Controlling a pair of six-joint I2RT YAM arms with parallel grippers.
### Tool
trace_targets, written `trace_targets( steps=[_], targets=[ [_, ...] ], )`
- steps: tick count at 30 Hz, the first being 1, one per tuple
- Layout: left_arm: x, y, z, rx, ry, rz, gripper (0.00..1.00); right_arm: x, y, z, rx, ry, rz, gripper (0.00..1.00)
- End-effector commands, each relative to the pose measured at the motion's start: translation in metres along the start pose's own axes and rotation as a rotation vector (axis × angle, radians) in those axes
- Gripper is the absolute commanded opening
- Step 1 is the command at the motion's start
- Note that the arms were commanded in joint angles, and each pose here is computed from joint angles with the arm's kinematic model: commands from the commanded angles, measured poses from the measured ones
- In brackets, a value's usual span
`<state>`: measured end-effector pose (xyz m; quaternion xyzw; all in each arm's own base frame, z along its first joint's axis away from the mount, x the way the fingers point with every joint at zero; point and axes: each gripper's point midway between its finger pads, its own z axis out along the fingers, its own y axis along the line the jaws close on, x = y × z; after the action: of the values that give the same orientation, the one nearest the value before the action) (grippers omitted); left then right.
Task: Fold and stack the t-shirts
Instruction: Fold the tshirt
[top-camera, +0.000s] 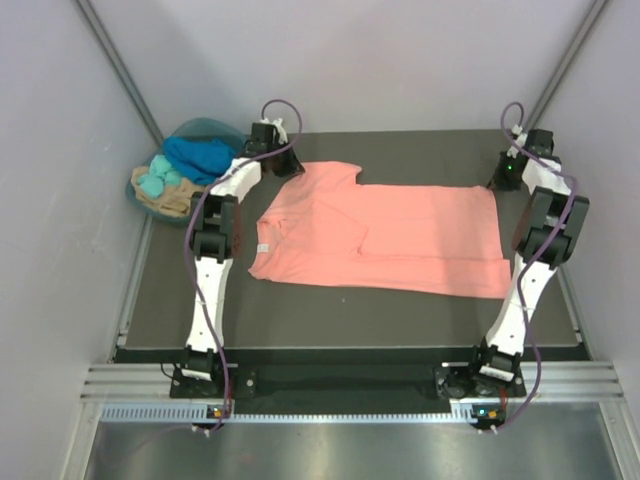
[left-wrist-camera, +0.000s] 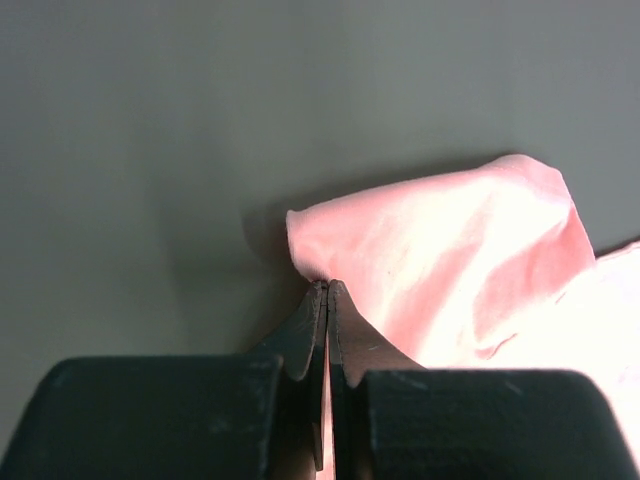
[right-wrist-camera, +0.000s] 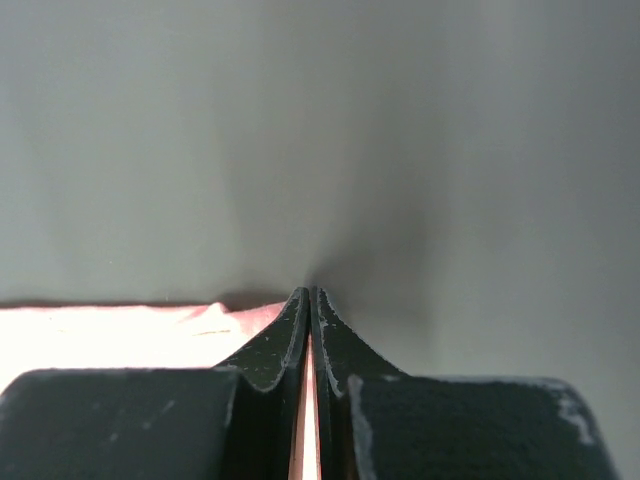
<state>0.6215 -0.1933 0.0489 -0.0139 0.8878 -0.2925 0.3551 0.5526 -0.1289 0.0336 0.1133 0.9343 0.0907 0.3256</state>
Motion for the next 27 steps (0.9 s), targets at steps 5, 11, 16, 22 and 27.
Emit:
trace_targets(
  steps=[5,11,16,22,27],
  targets=[
    [-0.062,-0.043,-0.062,0.014,-0.162,0.061,0.00,-0.049,0.002,-0.052,0.047,-0.198,-0.038,0.00],
    [-0.064,-0.046,-0.080,-0.013,-0.178,0.075,0.00,-0.059,0.000,-0.070,0.086,-0.335,-0.043,0.00],
    [-0.056,-0.041,-0.091,-0.057,-0.174,0.079,0.00,-0.066,-0.006,-0.083,0.137,-0.388,-0.037,0.00],
    [-0.052,-0.037,-0.109,-0.102,-0.182,0.118,0.00,-0.056,-0.014,-0.088,0.184,-0.401,0.004,0.00],
    [-0.039,-0.030,-0.119,-0.137,-0.167,0.136,0.00,-0.049,-0.022,-0.096,0.232,-0.409,0.057,0.00]
  ],
)
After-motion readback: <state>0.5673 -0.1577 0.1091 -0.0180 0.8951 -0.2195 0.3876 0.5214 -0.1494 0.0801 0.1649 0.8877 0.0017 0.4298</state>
